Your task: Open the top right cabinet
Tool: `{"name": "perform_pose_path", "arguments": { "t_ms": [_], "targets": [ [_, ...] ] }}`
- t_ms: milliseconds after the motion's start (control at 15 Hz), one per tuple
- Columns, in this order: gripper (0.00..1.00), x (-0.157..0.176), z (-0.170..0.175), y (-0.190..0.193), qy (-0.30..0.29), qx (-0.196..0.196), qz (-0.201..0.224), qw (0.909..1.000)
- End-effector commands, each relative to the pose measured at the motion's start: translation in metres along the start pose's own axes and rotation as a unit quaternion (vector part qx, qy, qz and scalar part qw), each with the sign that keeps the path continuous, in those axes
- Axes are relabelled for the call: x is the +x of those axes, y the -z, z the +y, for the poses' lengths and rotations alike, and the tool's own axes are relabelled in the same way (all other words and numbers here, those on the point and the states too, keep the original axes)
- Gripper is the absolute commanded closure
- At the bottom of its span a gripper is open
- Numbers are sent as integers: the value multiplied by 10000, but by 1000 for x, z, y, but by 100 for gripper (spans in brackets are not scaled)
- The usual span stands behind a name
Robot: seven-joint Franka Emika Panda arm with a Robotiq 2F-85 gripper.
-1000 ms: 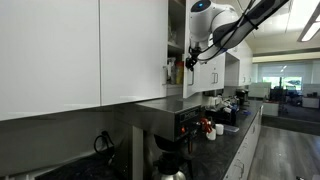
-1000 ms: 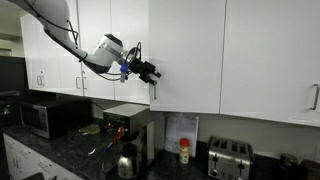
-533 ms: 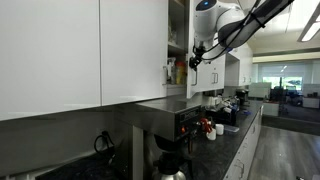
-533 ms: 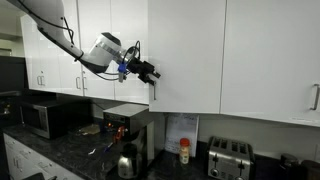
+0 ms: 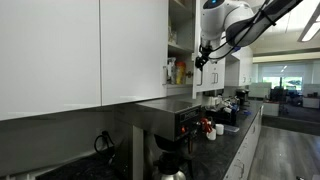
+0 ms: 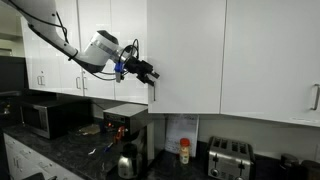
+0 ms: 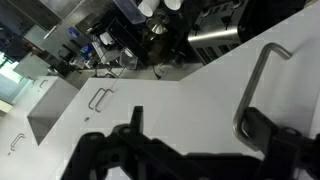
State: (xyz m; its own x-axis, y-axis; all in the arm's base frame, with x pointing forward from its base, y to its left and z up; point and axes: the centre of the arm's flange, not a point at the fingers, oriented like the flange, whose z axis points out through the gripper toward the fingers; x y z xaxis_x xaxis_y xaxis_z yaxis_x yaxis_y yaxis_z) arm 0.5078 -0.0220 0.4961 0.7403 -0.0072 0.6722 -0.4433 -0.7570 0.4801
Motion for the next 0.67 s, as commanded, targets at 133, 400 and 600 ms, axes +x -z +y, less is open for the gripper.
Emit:
{"name": "perform_pose_path", "arguments": {
  "t_ms": [133, 400, 600],
  "targets": [
    [0, 7, 70, -40, -400, -662, -219, 9968],
    [0, 1, 79, -41, -464, -697, -259, 9962],
    [0, -3, 87, -42, -515, -730, -283, 9956]
  ]
}}
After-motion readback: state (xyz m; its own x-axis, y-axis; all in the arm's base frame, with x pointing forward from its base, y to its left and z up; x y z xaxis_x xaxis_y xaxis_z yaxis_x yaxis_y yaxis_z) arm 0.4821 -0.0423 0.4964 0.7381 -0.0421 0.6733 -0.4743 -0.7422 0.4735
